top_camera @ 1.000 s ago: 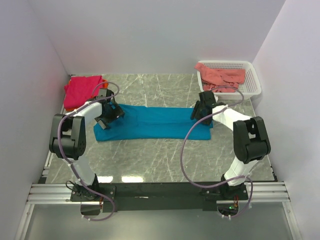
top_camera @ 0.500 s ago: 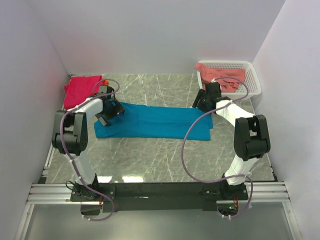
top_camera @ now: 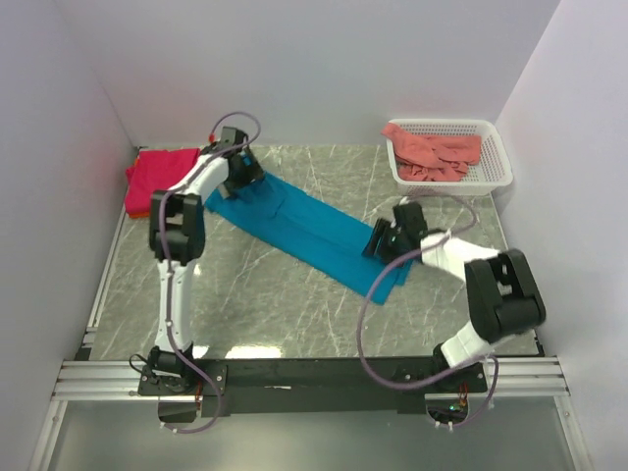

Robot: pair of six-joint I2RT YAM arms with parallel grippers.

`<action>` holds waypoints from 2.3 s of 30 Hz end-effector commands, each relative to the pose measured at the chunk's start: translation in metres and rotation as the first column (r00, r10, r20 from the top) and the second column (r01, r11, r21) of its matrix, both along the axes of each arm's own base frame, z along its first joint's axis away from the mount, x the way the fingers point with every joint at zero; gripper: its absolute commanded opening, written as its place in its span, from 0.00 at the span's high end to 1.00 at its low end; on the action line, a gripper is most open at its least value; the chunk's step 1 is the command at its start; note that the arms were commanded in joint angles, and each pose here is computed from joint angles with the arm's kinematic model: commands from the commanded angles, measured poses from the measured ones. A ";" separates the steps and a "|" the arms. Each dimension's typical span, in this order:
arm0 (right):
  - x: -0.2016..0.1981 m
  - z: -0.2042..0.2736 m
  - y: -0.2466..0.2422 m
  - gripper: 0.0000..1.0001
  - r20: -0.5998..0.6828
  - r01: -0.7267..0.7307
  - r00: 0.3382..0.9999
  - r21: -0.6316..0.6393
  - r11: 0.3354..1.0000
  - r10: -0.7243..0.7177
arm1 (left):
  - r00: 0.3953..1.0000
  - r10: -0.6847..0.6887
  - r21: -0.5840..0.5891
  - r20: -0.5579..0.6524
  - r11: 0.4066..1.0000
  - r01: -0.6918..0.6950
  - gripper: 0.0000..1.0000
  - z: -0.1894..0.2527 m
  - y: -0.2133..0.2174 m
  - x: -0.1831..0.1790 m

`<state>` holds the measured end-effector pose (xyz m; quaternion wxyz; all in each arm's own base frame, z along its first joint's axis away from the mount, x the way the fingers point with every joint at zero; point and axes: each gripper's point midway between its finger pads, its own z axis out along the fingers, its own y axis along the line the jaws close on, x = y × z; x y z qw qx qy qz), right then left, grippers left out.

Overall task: Fold and stack the t-shirts
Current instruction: Fold the tshirt

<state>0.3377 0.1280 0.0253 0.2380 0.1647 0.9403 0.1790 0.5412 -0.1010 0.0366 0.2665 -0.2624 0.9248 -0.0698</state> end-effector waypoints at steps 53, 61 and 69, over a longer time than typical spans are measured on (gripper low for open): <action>-0.239 -0.001 0.069 0.42 -0.166 -0.425 0.867 0.248 0.871 0.470 | 0.892 -0.447 -0.452 -0.070 0.811 0.371 0.03 0.027 -0.135 -0.418; -0.246 -0.005 0.071 0.52 -0.185 -0.421 0.859 0.277 0.864 0.478 | 0.843 -0.507 -0.462 -0.180 0.800 0.383 0.28 0.002 -0.142 -0.450; -0.253 -0.015 0.068 0.61 -0.215 -0.421 0.848 0.282 0.862 0.484 | 0.838 -0.474 -0.352 -0.272 0.859 0.372 0.55 -0.021 -0.129 -0.456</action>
